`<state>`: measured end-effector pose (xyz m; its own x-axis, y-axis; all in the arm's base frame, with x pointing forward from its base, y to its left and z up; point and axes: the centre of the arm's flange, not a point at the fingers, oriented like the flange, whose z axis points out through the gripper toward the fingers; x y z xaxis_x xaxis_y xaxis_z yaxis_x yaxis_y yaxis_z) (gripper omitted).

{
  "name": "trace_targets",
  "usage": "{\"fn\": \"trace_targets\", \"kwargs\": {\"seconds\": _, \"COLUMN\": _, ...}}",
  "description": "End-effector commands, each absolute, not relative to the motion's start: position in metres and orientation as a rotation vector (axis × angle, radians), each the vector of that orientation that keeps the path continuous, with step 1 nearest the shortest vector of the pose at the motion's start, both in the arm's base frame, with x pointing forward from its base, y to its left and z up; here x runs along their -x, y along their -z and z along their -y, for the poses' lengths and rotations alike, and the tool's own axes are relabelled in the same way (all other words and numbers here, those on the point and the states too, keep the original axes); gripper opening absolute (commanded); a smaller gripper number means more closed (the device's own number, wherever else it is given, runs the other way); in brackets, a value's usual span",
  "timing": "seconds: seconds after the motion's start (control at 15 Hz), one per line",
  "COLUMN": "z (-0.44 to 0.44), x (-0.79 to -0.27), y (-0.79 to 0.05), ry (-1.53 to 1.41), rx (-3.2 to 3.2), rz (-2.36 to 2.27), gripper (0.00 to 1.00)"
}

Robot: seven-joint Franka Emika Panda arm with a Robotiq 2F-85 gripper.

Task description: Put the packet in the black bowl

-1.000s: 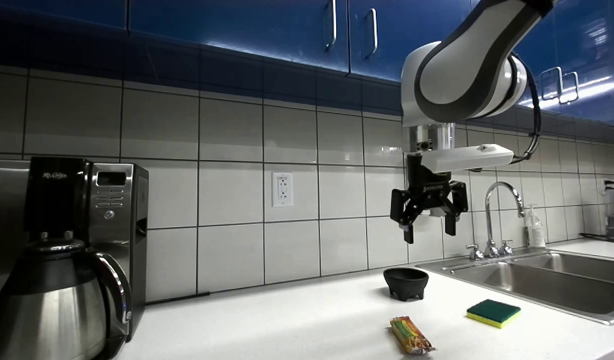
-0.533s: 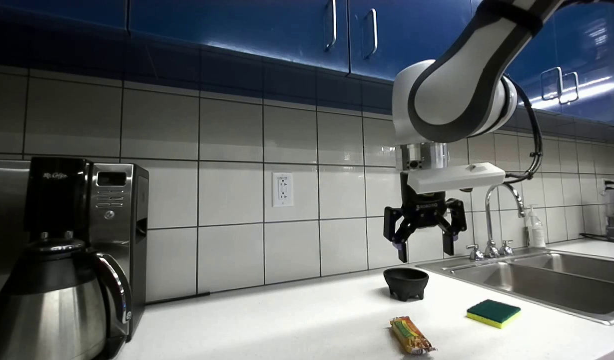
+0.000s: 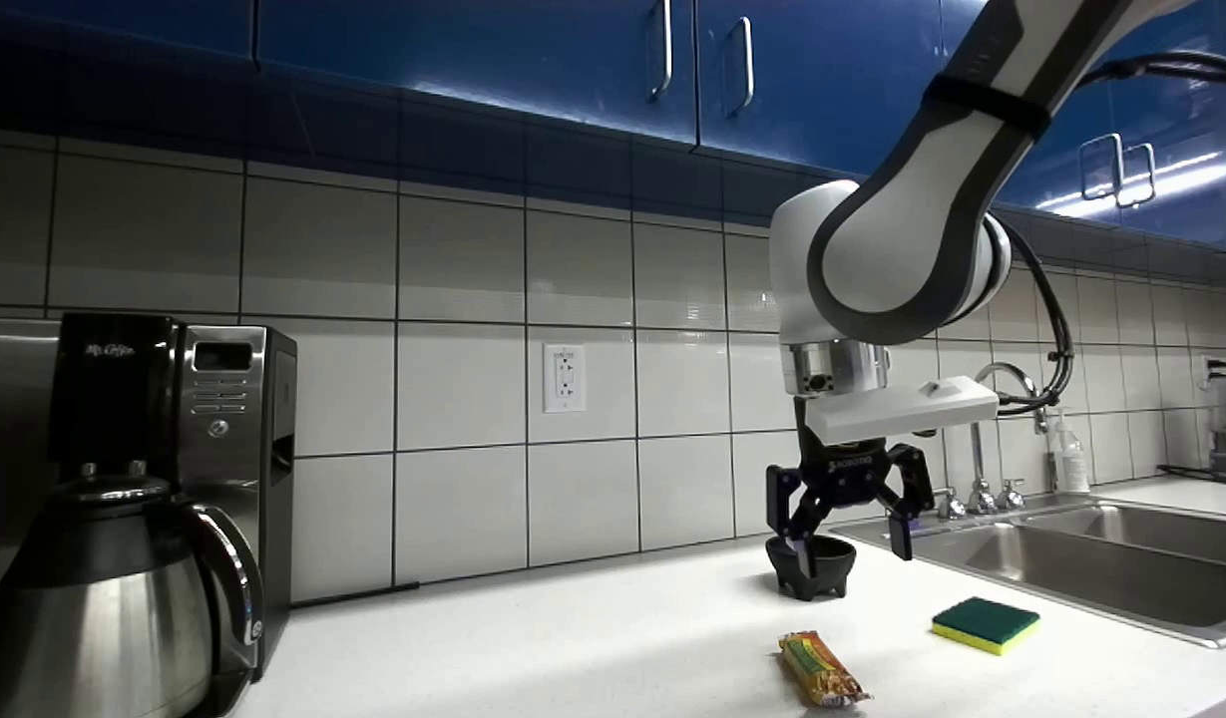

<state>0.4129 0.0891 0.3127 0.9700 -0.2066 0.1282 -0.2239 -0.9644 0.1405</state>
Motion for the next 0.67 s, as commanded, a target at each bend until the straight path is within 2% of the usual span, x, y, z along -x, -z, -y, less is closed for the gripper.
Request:
{"fn": "trace_targets", "kwargs": {"seconds": 0.0, "z": -0.097, "x": -0.428, "y": -0.297, "ry": -0.159, "rx": -2.943, "rz": 0.333, "gripper": 1.00}}
{"fn": "trace_targets", "kwargs": {"seconds": 0.6, "z": -0.119, "x": -0.442, "y": -0.271, "ry": -0.225, "rx": -2.916, "rz": 0.473, "gripper": 1.00}}
